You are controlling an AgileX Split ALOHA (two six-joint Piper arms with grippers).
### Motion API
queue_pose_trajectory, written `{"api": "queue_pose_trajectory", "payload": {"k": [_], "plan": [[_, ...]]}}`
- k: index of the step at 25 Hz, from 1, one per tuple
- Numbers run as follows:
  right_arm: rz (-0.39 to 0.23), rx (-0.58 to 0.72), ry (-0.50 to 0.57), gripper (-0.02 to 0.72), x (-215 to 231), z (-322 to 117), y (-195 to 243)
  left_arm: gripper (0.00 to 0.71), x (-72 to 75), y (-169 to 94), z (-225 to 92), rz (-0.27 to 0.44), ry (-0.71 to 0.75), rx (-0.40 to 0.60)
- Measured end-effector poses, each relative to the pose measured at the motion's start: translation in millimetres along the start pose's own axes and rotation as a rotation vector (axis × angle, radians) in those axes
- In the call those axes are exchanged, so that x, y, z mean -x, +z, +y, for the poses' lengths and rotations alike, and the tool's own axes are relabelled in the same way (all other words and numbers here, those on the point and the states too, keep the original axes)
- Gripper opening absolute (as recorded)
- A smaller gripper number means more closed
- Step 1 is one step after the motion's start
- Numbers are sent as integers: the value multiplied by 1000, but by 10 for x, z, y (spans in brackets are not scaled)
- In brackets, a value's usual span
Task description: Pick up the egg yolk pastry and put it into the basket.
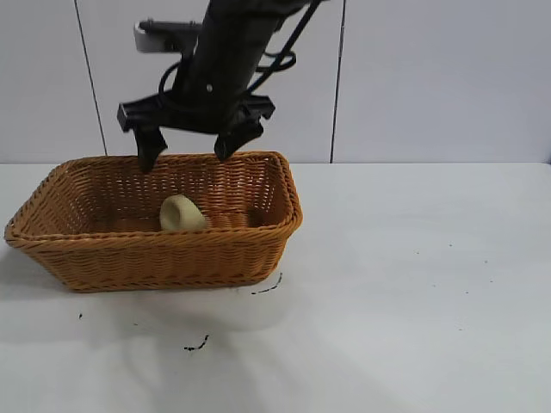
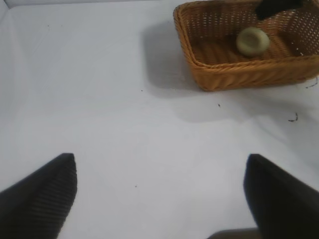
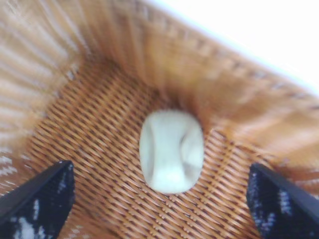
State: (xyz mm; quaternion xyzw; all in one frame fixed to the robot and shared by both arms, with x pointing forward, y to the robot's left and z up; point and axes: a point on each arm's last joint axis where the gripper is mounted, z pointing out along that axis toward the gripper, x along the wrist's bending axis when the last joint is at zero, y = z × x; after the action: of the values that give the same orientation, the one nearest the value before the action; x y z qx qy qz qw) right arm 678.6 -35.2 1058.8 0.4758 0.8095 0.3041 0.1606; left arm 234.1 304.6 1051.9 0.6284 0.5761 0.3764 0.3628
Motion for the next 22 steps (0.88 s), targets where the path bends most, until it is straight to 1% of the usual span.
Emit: {"api": "queue_pose_trajectory", "payload": {"k": [3,7,10,12,16,18,22], "plan": [[-79,-36,74,692,554,-4,-79,693,0,0,0,0,0,0],[-181,-108,199,695,1342,-154,-193,693,0,0,0,0,0,0],[-245,-132,279,695,1831,-282,-304,693,0,0,0,0,0,0],[-274,-138,321,695,2067,-354,-370,693,0,0,0,0,0,0],[-301,-216,387,695,2340,-520,-480,693,0,0,0,0,0,0],[-303,-251,402,695,2397,-575,-510,693,0,0,0,0,0,0],[-302,-269,420,695,2426,-637,-575,693,0,0,0,0,0,0]]}}
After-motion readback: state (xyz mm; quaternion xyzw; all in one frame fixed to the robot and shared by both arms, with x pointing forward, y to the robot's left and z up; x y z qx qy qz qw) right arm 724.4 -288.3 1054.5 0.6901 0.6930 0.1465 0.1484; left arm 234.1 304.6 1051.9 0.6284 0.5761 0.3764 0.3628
